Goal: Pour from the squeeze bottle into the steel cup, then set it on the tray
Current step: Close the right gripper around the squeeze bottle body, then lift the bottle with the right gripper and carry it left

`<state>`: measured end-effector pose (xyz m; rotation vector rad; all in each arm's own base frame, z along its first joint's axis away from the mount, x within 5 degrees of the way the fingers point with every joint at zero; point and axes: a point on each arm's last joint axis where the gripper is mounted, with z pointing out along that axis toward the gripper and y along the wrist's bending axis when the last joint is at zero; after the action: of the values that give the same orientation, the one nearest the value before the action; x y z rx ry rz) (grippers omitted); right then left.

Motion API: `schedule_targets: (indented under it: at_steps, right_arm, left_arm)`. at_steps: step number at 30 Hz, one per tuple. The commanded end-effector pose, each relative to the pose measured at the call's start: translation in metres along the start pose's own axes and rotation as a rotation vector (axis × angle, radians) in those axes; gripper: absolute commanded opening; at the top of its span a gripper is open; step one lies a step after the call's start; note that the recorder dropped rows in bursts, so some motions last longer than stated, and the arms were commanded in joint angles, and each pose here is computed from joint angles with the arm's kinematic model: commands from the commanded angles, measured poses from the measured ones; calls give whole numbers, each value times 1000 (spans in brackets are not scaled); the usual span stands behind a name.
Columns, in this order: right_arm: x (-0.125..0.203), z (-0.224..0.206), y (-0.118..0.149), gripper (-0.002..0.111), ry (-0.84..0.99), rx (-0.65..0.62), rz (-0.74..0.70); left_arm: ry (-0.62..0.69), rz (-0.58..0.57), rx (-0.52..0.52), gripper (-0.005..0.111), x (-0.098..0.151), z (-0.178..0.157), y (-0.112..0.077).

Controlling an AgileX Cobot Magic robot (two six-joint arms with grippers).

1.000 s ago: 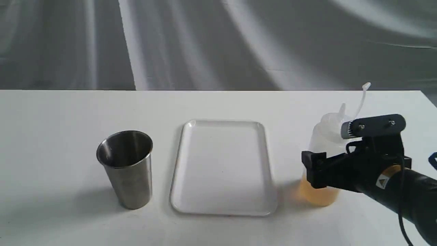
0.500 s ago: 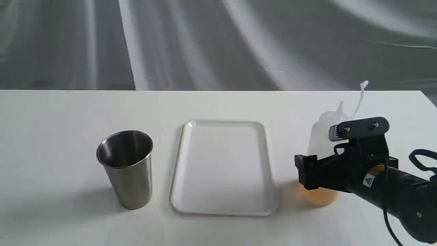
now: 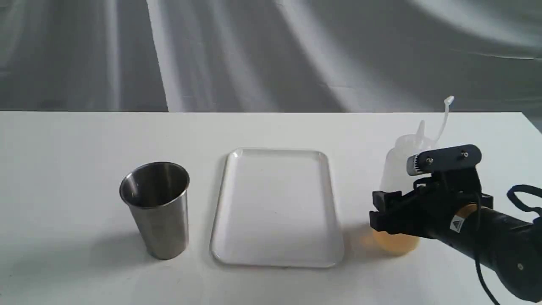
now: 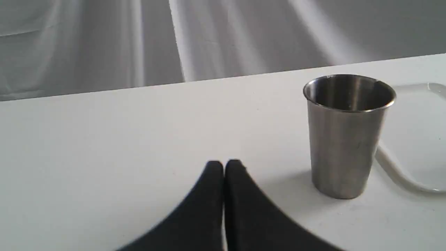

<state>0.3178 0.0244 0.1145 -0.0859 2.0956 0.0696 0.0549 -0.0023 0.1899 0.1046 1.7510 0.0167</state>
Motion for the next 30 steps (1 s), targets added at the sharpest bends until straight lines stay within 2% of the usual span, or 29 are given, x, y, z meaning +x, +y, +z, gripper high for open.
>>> schedule_targets:
  at_steps: [1, 9, 17, 25, 30]
  right_arm:
    - [-10, -5, 1, 11, -24, -6, -12]
    - [-40, -33, 1, 9, -55, -1, -12]
    - [-59, -60, 3, 10, -22, -11, -91]
    - [-105, -68, -2, 10, 137, 40, -217]
    - [-136, -71, 14, 10, 148, 51, -336]
  left_arm:
    - [-5, -4, 6, 0, 1, 0, 0]
    - [-5, -2, 6, 0, 1, 0, 0]
    - [-5, -2, 6, 0, 1, 0, 0]
    - [-5, -5, 6, 0, 1, 0, 0]
    - [-5, -3, 6, 0, 1, 0, 0]
